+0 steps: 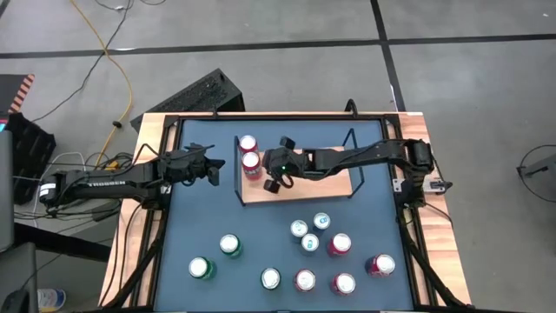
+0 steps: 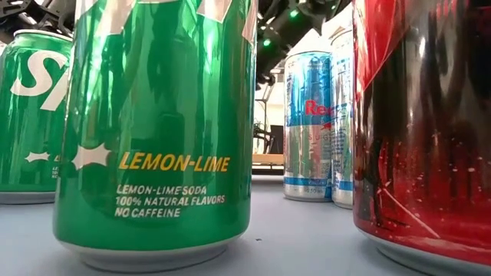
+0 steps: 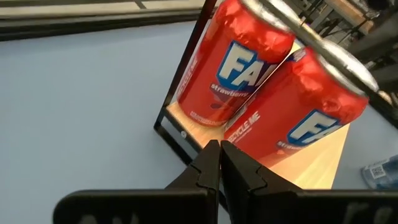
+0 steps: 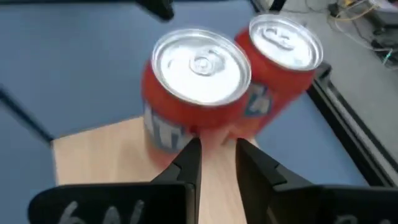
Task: Place canned beverage on shelf
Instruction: Adjust the orange soda cans on the shelf
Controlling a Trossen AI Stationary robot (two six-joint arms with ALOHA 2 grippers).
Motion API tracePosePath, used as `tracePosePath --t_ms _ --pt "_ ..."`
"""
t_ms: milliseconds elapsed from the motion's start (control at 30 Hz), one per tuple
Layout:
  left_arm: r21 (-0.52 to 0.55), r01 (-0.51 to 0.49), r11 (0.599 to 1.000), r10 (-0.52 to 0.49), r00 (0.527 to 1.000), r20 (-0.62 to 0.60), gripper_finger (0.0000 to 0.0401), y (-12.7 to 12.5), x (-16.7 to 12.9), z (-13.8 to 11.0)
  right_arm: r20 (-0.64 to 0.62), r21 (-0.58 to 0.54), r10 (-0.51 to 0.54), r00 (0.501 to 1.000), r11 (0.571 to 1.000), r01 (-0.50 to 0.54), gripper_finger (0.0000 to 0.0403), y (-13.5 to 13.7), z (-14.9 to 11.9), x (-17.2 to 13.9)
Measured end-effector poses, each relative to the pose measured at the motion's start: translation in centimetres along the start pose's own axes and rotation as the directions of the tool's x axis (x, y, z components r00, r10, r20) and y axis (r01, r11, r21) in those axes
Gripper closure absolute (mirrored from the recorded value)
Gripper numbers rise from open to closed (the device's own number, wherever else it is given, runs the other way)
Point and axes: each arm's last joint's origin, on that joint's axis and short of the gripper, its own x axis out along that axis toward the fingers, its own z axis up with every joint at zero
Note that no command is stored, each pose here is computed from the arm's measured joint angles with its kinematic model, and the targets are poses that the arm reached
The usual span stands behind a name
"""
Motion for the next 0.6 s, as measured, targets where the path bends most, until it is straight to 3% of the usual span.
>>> tracePosePath --t_ms 600 --pt "0.008 -0.015 1.0 0.015 1.0 0.012 0.0401 0.04 0.0 0.04 0.003 -0.02 0.047 0.999 0.999 -0.047 0.0317 -0.17 -0.06 0.35"
